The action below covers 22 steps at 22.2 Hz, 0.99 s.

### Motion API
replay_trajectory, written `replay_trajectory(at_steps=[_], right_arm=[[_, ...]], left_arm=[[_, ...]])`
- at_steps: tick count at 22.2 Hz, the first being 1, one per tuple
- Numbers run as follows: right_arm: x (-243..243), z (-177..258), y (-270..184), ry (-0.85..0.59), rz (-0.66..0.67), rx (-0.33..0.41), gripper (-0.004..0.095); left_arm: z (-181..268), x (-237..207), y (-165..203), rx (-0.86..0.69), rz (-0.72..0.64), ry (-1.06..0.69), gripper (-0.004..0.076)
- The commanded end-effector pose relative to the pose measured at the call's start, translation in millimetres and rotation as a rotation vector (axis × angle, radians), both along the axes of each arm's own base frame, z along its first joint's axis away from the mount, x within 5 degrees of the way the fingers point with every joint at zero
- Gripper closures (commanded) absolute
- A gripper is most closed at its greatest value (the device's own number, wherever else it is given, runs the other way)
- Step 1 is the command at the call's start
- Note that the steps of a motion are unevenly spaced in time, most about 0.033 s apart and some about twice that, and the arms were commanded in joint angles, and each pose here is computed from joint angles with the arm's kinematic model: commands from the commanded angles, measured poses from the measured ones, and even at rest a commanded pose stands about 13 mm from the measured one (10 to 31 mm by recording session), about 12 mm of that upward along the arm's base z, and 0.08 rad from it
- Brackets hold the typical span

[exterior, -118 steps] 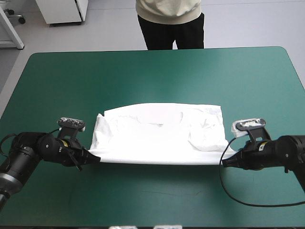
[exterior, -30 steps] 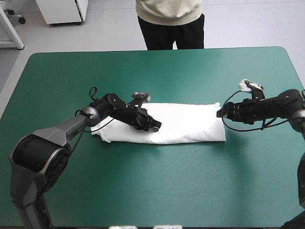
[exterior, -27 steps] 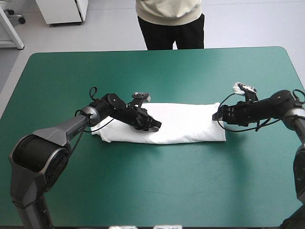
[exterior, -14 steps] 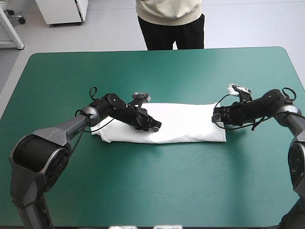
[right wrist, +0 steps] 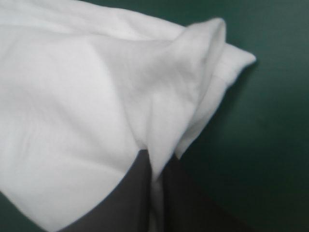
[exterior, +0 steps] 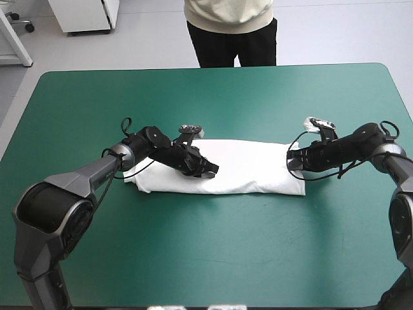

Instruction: Fold the cloth

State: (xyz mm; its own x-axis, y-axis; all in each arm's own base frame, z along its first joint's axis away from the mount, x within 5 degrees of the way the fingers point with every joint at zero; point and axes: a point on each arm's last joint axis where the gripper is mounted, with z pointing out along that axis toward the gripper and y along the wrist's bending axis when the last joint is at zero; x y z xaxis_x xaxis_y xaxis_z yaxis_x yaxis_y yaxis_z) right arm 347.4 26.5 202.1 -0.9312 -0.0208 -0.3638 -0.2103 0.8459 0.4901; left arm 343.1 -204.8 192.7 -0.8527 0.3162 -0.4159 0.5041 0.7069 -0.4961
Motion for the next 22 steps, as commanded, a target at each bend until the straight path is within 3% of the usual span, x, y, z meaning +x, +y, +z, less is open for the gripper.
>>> replay_trajectory(at_steps=[1,7,14,18,22], right_arm=[[-10.3,72.2,9.1,-0.196,0.043,0.065,0.0921],[-16.3,126.3,40.2,-0.295,0.146,0.110,0.0921],[-24.7,180.7,107.7,-0.422,0.275,0.139,0.0921],[-19.7,185.8,127.6,-0.392,0.281,0.105,0.0921],[-11.1,176.9,171.7,-0.345,0.344,0.110,0.0920]], left_arm=[[15.5,-3.3,-3.6,-0.026,-0.010,-0.019,0.0733],[15.5,-2.8,-3.5,-0.026,-0.006,-0.023,0.0733],[18.8,0.4,-2.7,-0.023,0.011,-0.065,0.0733],[79.9,-1.5,22.2,0.005,0.053,-0.281,0.0733],[185.4,-45.1,95.1,0.221,0.156,-0.451,0.0733]])
